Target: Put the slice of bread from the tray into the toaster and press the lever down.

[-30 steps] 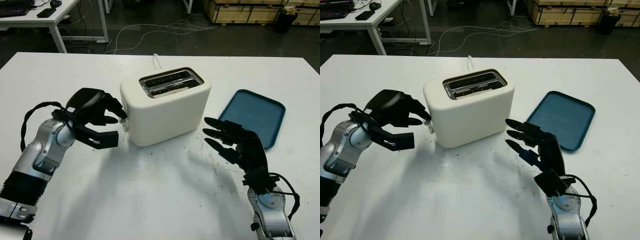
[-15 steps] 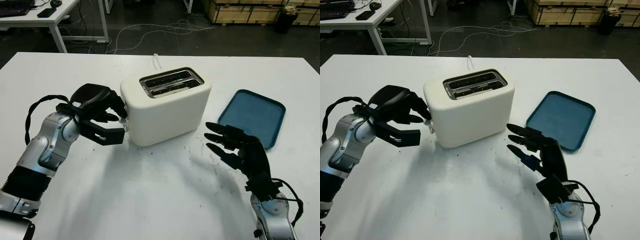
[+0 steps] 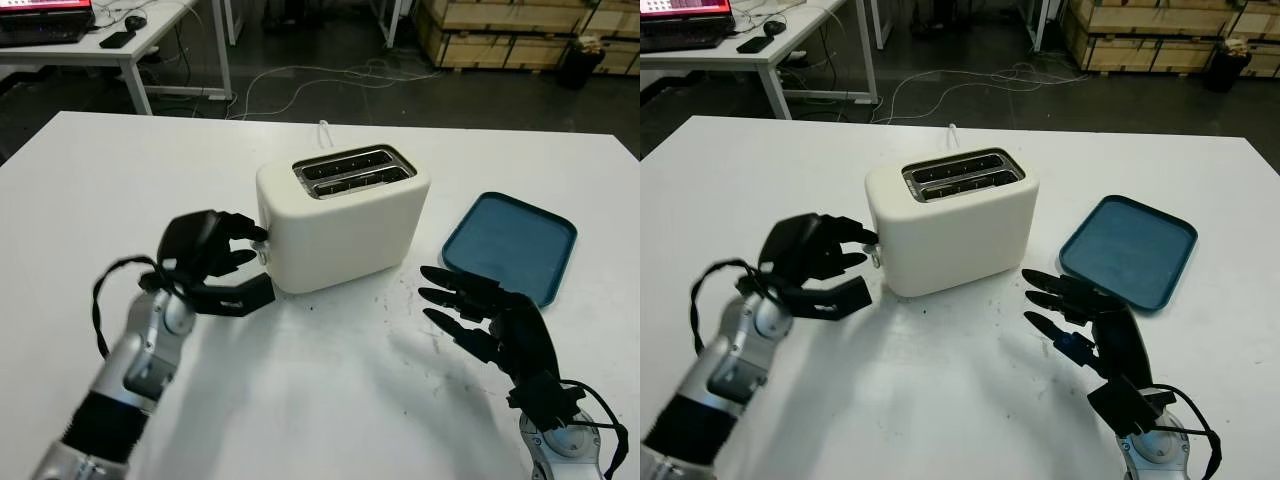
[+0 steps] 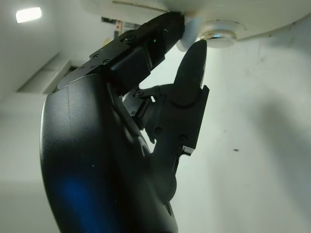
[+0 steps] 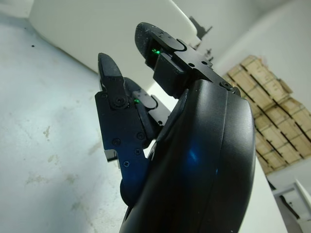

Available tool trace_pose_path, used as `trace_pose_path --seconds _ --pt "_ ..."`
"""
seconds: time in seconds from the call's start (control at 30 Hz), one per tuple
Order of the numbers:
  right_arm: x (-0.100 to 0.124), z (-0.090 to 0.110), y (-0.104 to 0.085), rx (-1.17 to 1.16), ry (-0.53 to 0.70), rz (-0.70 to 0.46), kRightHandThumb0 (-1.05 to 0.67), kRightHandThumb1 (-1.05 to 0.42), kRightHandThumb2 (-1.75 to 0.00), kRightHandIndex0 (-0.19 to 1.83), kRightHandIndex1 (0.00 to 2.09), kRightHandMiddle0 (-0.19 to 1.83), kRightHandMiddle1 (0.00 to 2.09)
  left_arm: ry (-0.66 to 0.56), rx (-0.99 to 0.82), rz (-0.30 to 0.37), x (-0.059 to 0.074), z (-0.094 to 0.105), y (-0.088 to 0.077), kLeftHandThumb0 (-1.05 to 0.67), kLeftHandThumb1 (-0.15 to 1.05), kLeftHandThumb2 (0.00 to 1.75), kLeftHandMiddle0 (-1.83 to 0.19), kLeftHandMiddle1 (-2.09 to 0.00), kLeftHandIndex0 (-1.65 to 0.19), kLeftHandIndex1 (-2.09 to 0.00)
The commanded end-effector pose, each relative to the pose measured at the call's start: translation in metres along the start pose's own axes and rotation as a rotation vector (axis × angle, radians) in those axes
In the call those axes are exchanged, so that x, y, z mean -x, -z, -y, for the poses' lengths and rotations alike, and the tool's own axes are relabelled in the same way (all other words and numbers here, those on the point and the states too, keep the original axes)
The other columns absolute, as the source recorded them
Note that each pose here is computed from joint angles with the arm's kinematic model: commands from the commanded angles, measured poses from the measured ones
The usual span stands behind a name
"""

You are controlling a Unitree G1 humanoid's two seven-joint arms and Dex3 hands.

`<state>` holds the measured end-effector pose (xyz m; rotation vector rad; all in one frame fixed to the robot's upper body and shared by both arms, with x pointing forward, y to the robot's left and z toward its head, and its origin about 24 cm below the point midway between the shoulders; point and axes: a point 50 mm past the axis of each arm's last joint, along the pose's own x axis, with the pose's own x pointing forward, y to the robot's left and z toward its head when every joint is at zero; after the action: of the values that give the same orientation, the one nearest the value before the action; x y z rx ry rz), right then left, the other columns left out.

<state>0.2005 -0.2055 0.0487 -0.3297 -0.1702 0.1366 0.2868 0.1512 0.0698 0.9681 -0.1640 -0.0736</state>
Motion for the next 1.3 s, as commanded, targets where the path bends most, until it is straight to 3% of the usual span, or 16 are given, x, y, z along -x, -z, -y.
trace_pose_path --seconds 0.0,0.07,0.2,0.43,0.7,1.0,1.27 --pt "-0.006 0.001 -0.003 0.012 -0.014 0.017 -0.23 -0.92 -0.06 0.97 0.02 0.84 0.0 0.562 0.149 0.021 0.046 0.114 -0.024 -0.28 0.91 0.01 -0.78 -1.18 -1.18 -0.02" --pt "-0.008 0.0 -0.003 0.009 -0.012 0.019 -0.23 -0.92 -0.06 0.96 0.01 0.84 0.0 0.554 0.149 0.014 0.042 0.11 -0.021 -0.28 0.92 0.02 -0.77 -1.16 -1.19 -0.02" --pt "-0.01 -0.002 -0.003 0.01 -0.007 0.027 -0.22 -0.92 -0.07 0.96 0.01 0.84 0.0 0.539 0.131 0.005 0.036 0.102 -0.017 -0.27 0.91 0.01 -0.69 -1.34 -1.19 -0.02" --pt "-0.01 -0.003 -0.003 0.003 -0.003 0.028 -0.21 -0.92 -0.07 0.96 0.01 0.84 0.0 0.501 0.078 0.016 0.026 0.089 -0.014 -0.27 0.91 0.01 -0.69 -1.13 -1.15 -0.01" --pt "-0.012 -0.003 -0.002 -0.003 0.001 0.029 -0.2 -0.92 -0.06 0.95 0.0 0.84 0.0 0.458 0.068 0.056 0.018 0.075 -0.019 -0.28 0.91 0.0 -0.68 -1.25 -1.17 -0.02" --pt "-0.028 0.009 -0.005 -0.056 0.041 0.024 -0.26 -0.92 -0.07 0.93 0.0 0.82 0.0 0.14 0.296 0.177 0.023 0.031 -0.033 -0.28 0.9 0.0 -0.72 -1.43 -1.2 -0.04" --pt "-0.045 0.019 -0.008 -0.113 0.05 0.005 -0.26 -0.92 -0.1 0.87 0.0 0.79 0.0 -0.03 0.355 0.173 0.032 0.0 -0.024 -0.35 0.87 0.0 -0.71 -1.41 -1.2 -0.05"
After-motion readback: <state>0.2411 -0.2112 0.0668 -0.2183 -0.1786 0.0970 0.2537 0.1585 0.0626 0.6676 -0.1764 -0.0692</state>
